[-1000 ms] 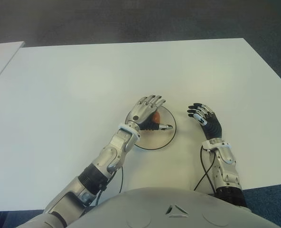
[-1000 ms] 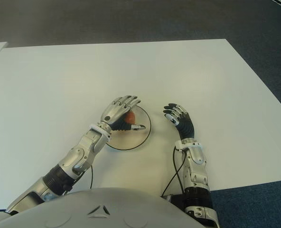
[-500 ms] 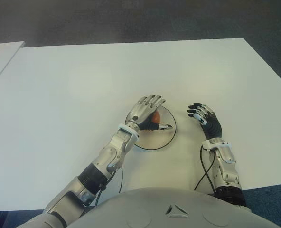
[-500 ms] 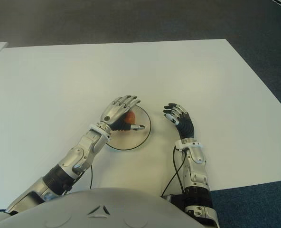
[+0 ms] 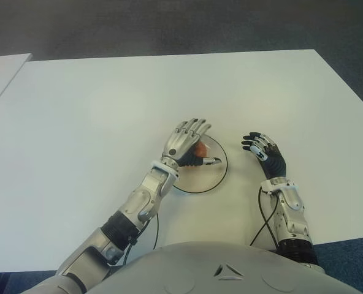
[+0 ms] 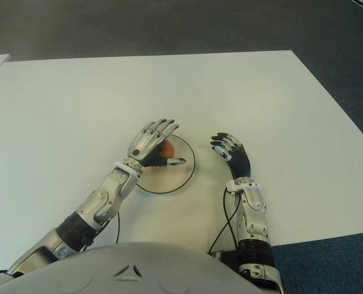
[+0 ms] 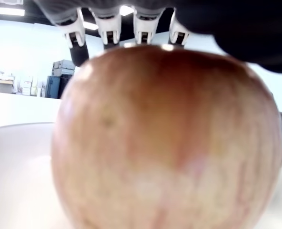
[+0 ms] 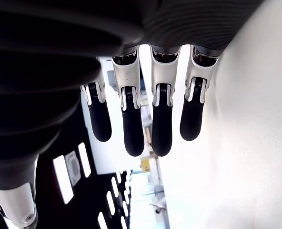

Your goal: Put the apples into the plate.

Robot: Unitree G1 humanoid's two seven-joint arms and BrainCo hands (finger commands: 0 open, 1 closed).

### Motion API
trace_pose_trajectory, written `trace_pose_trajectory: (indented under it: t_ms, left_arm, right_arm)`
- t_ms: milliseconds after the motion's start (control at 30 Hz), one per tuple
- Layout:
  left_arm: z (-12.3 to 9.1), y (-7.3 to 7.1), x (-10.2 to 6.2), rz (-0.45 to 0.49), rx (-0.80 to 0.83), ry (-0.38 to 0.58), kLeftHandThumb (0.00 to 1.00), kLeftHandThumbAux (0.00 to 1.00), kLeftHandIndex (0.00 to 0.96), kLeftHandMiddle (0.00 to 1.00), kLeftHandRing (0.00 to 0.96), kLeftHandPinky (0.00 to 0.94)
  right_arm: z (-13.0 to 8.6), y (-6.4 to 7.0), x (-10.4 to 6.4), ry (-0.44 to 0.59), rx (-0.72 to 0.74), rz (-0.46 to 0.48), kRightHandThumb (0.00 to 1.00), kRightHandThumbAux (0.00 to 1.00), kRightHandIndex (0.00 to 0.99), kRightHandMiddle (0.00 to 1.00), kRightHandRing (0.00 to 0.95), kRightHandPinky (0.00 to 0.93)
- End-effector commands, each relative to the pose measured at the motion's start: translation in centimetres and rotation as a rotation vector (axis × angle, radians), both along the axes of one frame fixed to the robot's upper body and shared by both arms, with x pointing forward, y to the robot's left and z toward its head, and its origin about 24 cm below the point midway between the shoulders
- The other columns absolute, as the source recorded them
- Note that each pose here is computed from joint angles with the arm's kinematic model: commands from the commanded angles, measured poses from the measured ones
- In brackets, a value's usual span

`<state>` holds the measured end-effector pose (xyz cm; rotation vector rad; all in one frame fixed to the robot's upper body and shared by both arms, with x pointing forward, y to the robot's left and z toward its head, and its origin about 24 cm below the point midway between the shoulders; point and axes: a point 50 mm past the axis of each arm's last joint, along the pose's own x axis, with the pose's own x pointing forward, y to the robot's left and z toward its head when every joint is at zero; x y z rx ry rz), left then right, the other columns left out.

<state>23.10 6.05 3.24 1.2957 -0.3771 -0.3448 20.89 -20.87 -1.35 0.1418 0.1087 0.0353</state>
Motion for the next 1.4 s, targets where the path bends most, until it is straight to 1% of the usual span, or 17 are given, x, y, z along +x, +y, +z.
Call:
trace_pose_trajectory:
  t_ms: [33, 600, 733, 800, 833, 867, 900, 933, 1000, 1033, 1067, 1100, 1133, 1200, 1267, 1333, 1400]
  left_arm:
    - [-0.6, 0.4, 0.0, 0.027, 0.001, -0.011, 0.073, 0.148, 0.000, 0.000, 0.000, 0.000]
    - [-0.4, 0.7, 0.2, 0.040, -0.009, -0.040, 0.079, 0.155, 0.000, 0.000, 0.000, 0.000]
    - [1.6, 2.8, 1.5, 0.078, -0.024, -0.066, 0.090, 0.151, 0.000, 0.000, 0.000, 0.000]
    - [3.6, 4.6, 2.3, 0.133, -0.095, -0.054, 0.098, 0.153, 0.000, 0.000, 0.000, 0.000]
    - [4.5, 5.9, 2.5, 0.175, -0.177, -0.023, 0.105, 0.156, 0.000, 0.000, 0.000, 0.000]
    - [5.0, 6.7, 2.6, 0.199, -0.234, -0.002, 0.108, 0.158, 0.000, 0.000, 0.000, 0.000]
    - [5.2, 7.1, 2.6, 0.210, -0.267, 0.012, 0.113, 0.160, 0.000, 0.000, 0.000, 0.000]
    - [5.5, 7.8, 2.5, 0.240, -0.350, 0.046, 0.117, 0.164, 0.000, 0.000, 0.000, 0.000]
    - [5.9, 9.0, 2.4, 0.297, -0.541, 0.114, 0.122, 0.173, 0.000, 0.000, 0.000, 0.000]
    - [5.9, 9.4, 2.1, 0.326, -0.692, 0.157, 0.120, 0.182, 0.000, 0.000, 0.000, 0.000]
    - [5.8, 9.7, 1.9, 0.340, -0.786, 0.182, 0.117, 0.187, 0.000, 0.000, 0.000, 0.000]
    - [5.1, 10.1, 1.3, 0.359, -0.940, 0.233, 0.113, 0.194, 0.000, 0.000, 0.000, 0.000]
    - [4.6, 10.5, 0.9, 0.372, -1.044, 0.263, 0.102, 0.203, 0.000, 0.000, 0.000, 0.000]
    - [1.9, 12.1, -0.5, 0.428, -1.255, 0.337, 0.088, 0.213, 0.000, 0.000, 0.000, 0.000]
    - [0.3, 13.2, -1.7, 0.461, -1.373, 0.366, 0.077, 0.221, 0.000, 0.000, 0.000, 0.000]
    - [-0.7, 13.4, -2.6, 0.471, -1.475, 0.382, 0.066, 0.229, 0.004, 0.000, 0.000, 0.000]
    - [-1.1, 13.4, -3.1, 0.475, -1.534, 0.386, 0.057, 0.237, 0.009, 0.000, 0.000, 0.000]
  right_arm:
    - [-2.2, 0.1, -1.3, 0.124, 0.030, -0.010, 0.302, 0.651, 0.289, 0.373, 0.354, 0.341]
    - [-2.3, 0.2, -1.4, 0.124, 0.029, -0.008, 0.312, 0.652, 0.289, 0.372, 0.350, 0.336]
    - [-2.2, 0.3, -1.4, 0.124, 0.028, -0.010, 0.310, 0.657, 0.287, 0.372, 0.350, 0.334]
    - [-2.3, 0.3, -1.4, 0.126, 0.026, -0.013, 0.305, 0.661, 0.288, 0.370, 0.348, 0.332]
    - [-2.3, 0.3, -1.4, 0.128, 0.025, -0.014, 0.302, 0.663, 0.288, 0.368, 0.347, 0.330]
    - [-2.3, 0.3, -1.4, 0.130, 0.025, -0.016, 0.301, 0.664, 0.288, 0.367, 0.347, 0.330]
    - [-2.3, 0.3, -1.5, 0.131, 0.025, -0.016, 0.298, 0.666, 0.288, 0.366, 0.346, 0.330]
    - [-2.4, 0.4, -1.5, 0.132, 0.025, -0.017, 0.297, 0.667, 0.287, 0.365, 0.345, 0.329]
    - [-2.4, 0.4, -1.5, 0.133, 0.025, -0.018, 0.295, 0.667, 0.287, 0.364, 0.344, 0.328]
    - [-2.4, 0.4, -1.5, 0.133, 0.026, -0.018, 0.295, 0.667, 0.286, 0.363, 0.344, 0.328]
    - [-2.3, 0.4, -1.5, 0.133, 0.026, -0.017, 0.295, 0.666, 0.286, 0.363, 0.343, 0.328]
    - [-2.3, 0.4, -1.5, 0.132, 0.028, -0.017, 0.295, 0.665, 0.285, 0.362, 0.343, 0.327]
    - [-2.3, 0.5, -1.6, 0.132, 0.029, -0.017, 0.296, 0.665, 0.284, 0.362, 0.343, 0.328]
    - [-2.3, 0.5, -1.6, 0.131, 0.030, -0.017, 0.298, 0.663, 0.283, 0.362, 0.343, 0.329]
    - [-2.3, 0.5, -1.7, 0.130, 0.031, -0.017, 0.300, 0.662, 0.282, 0.362, 0.343, 0.330]
    - [-2.2, 0.4, -1.7, 0.130, 0.033, -0.019, 0.303, 0.661, 0.281, 0.361, 0.344, 0.331]
    - [-2.2, 0.4, -1.8, 0.129, 0.035, -0.021, 0.305, 0.661, 0.282, 0.360, 0.344, 0.331]
